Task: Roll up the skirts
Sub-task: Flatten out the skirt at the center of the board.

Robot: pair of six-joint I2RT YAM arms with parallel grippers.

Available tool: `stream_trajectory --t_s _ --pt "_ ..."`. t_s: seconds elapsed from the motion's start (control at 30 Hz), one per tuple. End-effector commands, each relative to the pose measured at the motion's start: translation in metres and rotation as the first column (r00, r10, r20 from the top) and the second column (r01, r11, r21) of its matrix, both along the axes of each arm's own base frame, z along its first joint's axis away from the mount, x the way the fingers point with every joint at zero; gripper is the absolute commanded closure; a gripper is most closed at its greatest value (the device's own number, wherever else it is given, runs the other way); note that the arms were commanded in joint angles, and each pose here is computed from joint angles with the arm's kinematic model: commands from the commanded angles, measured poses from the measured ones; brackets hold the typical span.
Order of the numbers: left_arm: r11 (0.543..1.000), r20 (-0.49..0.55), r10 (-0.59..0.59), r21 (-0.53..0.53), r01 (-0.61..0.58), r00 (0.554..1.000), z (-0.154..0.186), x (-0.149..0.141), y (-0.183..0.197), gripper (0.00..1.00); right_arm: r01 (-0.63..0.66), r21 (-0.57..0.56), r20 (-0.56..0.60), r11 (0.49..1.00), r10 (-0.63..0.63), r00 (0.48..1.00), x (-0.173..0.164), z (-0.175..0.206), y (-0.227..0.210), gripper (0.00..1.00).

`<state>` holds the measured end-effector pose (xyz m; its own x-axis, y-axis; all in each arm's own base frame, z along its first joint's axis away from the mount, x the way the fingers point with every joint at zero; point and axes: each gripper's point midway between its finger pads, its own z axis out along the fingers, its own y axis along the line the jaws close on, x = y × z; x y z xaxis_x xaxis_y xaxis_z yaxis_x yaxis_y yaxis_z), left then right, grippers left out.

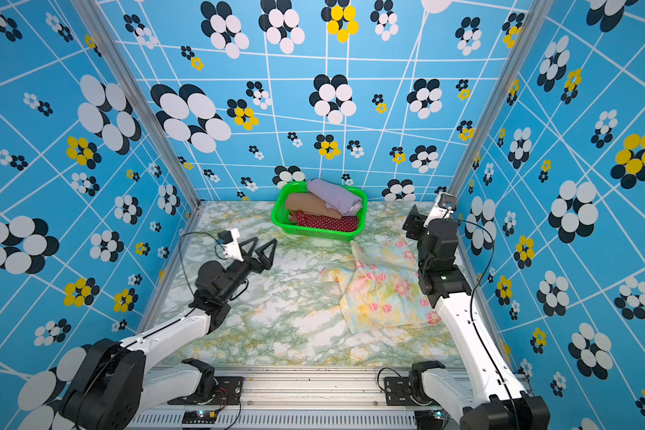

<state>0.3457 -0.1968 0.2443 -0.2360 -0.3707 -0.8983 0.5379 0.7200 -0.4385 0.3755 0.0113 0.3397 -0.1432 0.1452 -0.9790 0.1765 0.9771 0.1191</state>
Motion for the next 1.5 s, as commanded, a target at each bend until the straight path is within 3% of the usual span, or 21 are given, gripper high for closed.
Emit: stream_trajectory --t_s 0.0,0.03,0.07,0.2,0.43,0.7,1.0,1.13,1.3,1.37,1.47 --pt "0.976 -0.028 -0.086 0.199 0.090 0.996 -0.025 0.001 -0.050 0.20 -0.143 0.013 -0.472 0.990 0.132 0.872 -0.041 -0.141 0.044 0.18" --pt "0.972 -0.068 -0.095 0.209 0.108 0.993 -0.037 0.005 -0.060 0.31 -0.178 0.033 -0.498 0.983 0.171 0.850 -0.050 -0.155 0.058 0.17" --pt "0.970 -0.109 -0.096 0.213 0.118 0.989 -0.050 0.009 -0.067 0.34 -0.213 0.050 -0.520 0.976 0.208 0.829 -0.060 -0.168 0.071 0.17" --pt "0.952 -0.206 -0.118 0.255 0.170 0.971 -0.094 0.016 -0.092 0.27 -0.331 0.031 -0.591 0.943 0.285 0.755 -0.094 -0.203 0.108 0.17" --pt "0.914 -0.380 -0.165 0.288 0.286 0.910 -0.157 0.023 -0.129 0.23 -0.472 0.030 -0.687 0.881 0.361 0.630 -0.134 -0.246 0.152 0.15" --pt "0.903 -0.463 -0.177 0.274 0.330 0.869 -0.196 0.026 -0.143 0.23 -0.491 0.012 -0.750 0.871 0.332 0.572 -0.154 -0.289 0.160 0.15" --pt "0.903 -0.516 -0.173 0.258 0.345 0.839 -0.226 0.032 -0.154 0.26 -0.497 -0.012 -0.789 0.867 0.297 0.538 -0.164 -0.303 0.170 0.16" --pt "0.898 -0.522 -0.187 0.252 0.360 0.832 -0.230 0.034 -0.163 0.40 -0.477 -0.043 -0.804 0.878 0.253 0.538 -0.167 -0.314 0.168 0.16" --pt "0.899 -0.492 -0.210 0.242 0.365 0.845 -0.214 0.040 -0.169 0.79 -0.429 -0.084 -0.804 0.899 0.193 0.562 -0.162 -0.319 0.161 0.25" --pt "0.900 -0.459 -0.232 0.234 0.369 0.858 -0.197 0.041 -0.172 0.92 -0.411 -0.107 -0.795 0.905 0.170 0.582 -0.159 -0.317 0.156 0.37" --pt "0.903 -0.415 -0.241 0.237 0.360 0.878 -0.173 0.044 -0.173 1.00 -0.393 -0.133 -0.784 0.910 0.145 0.603 -0.157 -0.314 0.151 0.72"
